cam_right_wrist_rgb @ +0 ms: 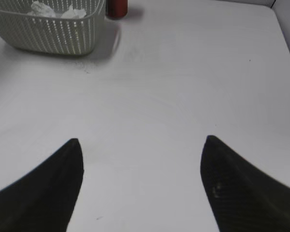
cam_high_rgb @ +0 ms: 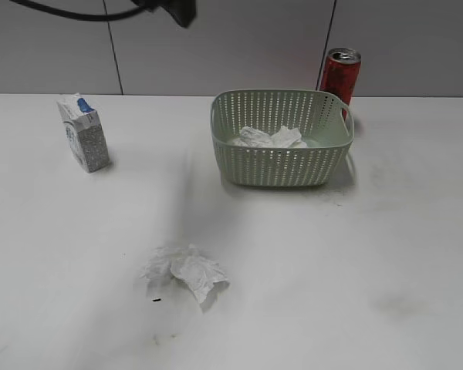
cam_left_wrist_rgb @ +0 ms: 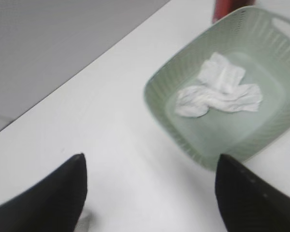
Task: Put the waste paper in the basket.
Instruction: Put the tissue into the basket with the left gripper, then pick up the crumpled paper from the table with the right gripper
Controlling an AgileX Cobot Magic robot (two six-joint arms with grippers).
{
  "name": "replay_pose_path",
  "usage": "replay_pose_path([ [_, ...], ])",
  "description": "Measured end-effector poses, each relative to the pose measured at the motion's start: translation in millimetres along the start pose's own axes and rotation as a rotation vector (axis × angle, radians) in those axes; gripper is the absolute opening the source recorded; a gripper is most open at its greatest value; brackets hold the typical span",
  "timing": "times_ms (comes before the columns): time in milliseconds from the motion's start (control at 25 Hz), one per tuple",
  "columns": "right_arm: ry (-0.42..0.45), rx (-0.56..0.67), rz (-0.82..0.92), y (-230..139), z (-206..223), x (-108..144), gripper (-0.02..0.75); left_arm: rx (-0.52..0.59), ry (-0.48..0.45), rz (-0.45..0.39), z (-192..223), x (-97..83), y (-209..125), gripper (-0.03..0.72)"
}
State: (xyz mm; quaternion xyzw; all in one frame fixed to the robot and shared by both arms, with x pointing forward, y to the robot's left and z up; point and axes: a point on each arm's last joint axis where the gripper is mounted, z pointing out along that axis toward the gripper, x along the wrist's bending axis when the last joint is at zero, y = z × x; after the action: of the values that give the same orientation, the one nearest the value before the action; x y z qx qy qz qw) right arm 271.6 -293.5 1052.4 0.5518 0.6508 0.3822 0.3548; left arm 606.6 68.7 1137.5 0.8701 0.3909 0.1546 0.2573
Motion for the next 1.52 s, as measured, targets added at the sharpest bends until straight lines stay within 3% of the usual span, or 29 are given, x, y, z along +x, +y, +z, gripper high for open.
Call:
replay_pose_path([
  [120, 0.001, 0.043, 0.002, 16, 15, -1, 0.572, 0.011, 0.072, -0.064, -34, 26.7, -10, 0.593],
  [280, 0.019, 0.196, 0.017, 38, 45, -2, 0.572, -0.019, 0.142, -0.148, -79, 57.4, -30, 0.589],
  [440, 0.046, 0.336, 0.039, 63, 83, -2, 0.572, -0.021, 0.206, -0.233, -122, 76.7, -70, 0.589],
  [600, 0.076, 0.454, 0.054, 86, 126, -2, 0.572, -0.002, 0.263, -0.316, -151, 80.7, -124, 0.589],
  [760, 0.166, 0.558, 0.074, 103, 169, 5, 0.572, -0.031, 0.317, -0.369, -171, 62.8, -186, 0.589],
  [920, 0.26, 0.612, -0.006, 115, 202, 33, 0.572, -0.083, 0.347, -0.377, -185, 26.0, -247, 0.589],
  [1040, 0.34, 0.65, -0.103, 116, 220, 74, 0.572, -0.134, 0.359, -0.371, -191, -2.5, -290, 0.589],
  [1280, 0.479, 0.703, -0.282, 99, 242, 173, 0.572, -0.341, 0.368, -0.364, -199, -54.6, -362, 0.589],
  [1440, 0.529, 0.752, -0.403, 74, 254, 230, 0.572, -0.451, 0.382, -0.364, -198, -76.3, -396, 0.589],
  [1520, 0.548, 0.763, -0.466, 63, 258, 255, 0.572, -0.442, 0.379, -0.366, -197, -79.3, -401, 0.589],
])
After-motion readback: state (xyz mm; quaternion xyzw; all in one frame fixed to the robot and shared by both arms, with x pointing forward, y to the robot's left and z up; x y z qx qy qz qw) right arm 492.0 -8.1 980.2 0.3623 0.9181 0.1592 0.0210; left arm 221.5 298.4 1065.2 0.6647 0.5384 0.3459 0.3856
